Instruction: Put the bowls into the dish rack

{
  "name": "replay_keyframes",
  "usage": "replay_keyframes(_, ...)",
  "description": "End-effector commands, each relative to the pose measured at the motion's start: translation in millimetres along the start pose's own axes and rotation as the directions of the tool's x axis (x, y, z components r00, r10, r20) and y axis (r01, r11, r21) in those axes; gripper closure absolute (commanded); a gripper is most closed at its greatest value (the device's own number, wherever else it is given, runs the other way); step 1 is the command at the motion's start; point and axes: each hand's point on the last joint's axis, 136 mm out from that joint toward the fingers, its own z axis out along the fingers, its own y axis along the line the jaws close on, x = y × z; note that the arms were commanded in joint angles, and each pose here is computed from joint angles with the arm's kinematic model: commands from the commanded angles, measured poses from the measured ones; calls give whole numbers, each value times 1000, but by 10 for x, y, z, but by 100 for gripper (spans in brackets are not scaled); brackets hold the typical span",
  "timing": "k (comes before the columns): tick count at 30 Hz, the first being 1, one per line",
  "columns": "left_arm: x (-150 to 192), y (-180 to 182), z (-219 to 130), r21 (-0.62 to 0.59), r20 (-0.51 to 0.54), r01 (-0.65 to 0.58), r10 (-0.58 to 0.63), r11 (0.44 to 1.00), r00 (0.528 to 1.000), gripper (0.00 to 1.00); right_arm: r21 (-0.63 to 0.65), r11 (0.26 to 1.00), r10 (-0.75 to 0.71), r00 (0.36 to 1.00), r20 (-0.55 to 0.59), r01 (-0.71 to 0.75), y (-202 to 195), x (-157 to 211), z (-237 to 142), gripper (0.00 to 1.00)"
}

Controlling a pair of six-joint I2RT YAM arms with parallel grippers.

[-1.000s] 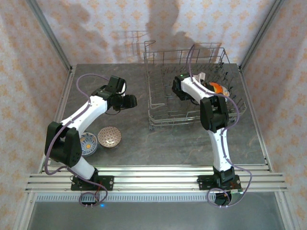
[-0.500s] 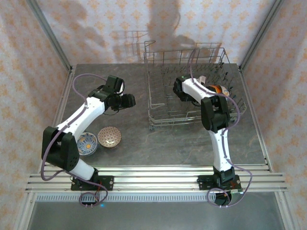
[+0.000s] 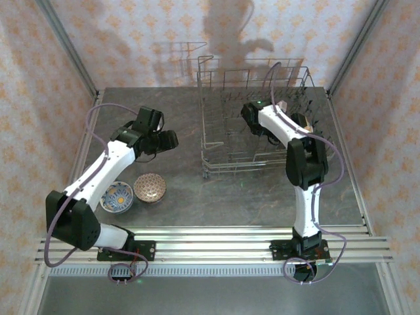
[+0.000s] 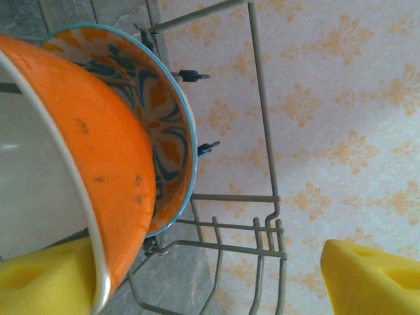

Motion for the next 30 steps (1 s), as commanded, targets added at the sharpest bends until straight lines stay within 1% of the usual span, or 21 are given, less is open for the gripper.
replay_keyframes(1, 129, 275, -158, -120, 11, 35, -34, 992, 999, 35, -118, 993, 27, 999, 21, -24, -5, 18, -132, 9)
replay_keyframes(6, 256, 461, -297, -173, 20, 57, -55, 983, 998, 33, -255, 965, 76, 996, 39, -64, 60, 7, -237, 4)
replay_keyframes(11, 416, 655, -393, -226, 19, 75, -72, 971, 997, 32, -272, 960, 89, 994, 56, -71, 35, -68, -272, 3)
replay_keyframes(13, 497, 757, -409, -257, 14, 82, -82, 963, 997, 31, -298, 951, 103, 993, 60, -81, 23, -94, -310, 3)
replay_keyframes(15, 607, 898, -419, -304, 1, 92, -97, 948, 995, 30, -360, 928, 129, 990, 61, -99, 18, -111, -393, 3)
replay_keyframes(17, 708, 1022, -416, -343, -13, 104, -116, 934, 993, 31, -440, 890, 161, 986, 51, -122, 38, -108, -491, 3)
replay_keyframes(19, 801, 1154, -419, -386, -20, 119, -137, 915, 990, 31, -507, 851, 181, 983, 42, -135, 61, -85, -581, 3)
replay_keyframes(21, 864, 1248, -413, -418, -34, 116, -143, 901, 989, 33, -547, 825, 185, 982, 29, -140, 93, -37, -632, 3)
replay_keyframes(24, 948, 1347, -415, -464, -67, 98, -146, 880, 987, 33, -582, 801, 181, 983, 14, -139, 125, 79, -675, 3)
replay_keyframes(27, 1056, 1394, -349, -481, -113, 87, -159, 873, 981, 35, -607, 782, 186, 983, 6, -145, 129, 206, -700, 3)
replay_keyframes(30, 1145, 1449, -314, -503, -135, 86, -176, 860, 975, 36, -606, 779, 205, 979, 2, -161, 91, 291, -685, 3)
